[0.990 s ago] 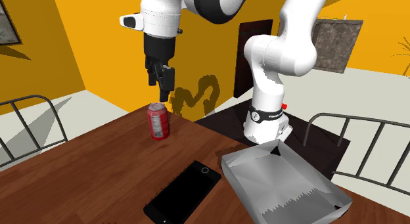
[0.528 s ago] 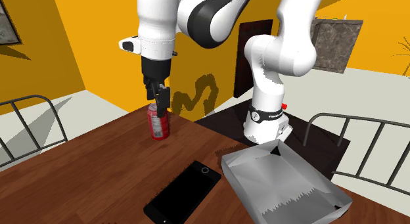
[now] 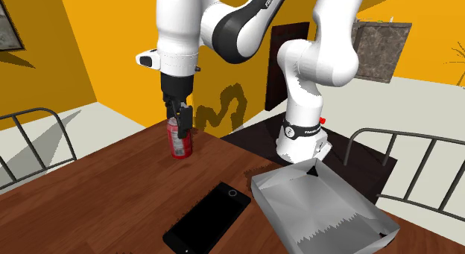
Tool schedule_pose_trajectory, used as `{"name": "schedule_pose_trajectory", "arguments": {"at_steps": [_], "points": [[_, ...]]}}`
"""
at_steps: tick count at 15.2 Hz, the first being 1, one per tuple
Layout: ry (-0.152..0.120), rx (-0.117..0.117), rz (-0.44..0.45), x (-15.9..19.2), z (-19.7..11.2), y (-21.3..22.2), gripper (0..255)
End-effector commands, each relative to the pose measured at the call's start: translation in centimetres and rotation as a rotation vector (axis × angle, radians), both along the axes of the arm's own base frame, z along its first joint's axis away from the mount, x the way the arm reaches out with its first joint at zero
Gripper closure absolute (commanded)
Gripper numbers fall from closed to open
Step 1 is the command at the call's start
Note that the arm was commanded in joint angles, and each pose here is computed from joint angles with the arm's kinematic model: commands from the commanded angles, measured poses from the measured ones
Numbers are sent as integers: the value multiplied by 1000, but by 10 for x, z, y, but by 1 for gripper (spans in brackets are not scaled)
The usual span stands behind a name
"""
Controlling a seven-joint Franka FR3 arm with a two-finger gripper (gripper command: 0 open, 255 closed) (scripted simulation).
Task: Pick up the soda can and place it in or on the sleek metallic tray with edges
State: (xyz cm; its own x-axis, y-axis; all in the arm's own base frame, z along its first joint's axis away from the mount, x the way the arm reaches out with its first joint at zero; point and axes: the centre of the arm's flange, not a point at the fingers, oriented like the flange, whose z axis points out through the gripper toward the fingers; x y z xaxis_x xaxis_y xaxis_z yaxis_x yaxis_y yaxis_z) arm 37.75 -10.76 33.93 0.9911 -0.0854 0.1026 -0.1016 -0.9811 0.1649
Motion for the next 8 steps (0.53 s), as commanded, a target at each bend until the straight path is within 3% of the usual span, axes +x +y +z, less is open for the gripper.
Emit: {"name": "schedule_pose_trajectory", "arguments": {"at_steps": [1, 2, 3, 8], "points": [[0, 0, 0, 0, 0, 0, 0], [0, 0, 0, 0, 0, 0, 0], [0, 0, 0, 0, 0, 0, 255], [0, 0, 0, 0, 0, 0, 255]]}}
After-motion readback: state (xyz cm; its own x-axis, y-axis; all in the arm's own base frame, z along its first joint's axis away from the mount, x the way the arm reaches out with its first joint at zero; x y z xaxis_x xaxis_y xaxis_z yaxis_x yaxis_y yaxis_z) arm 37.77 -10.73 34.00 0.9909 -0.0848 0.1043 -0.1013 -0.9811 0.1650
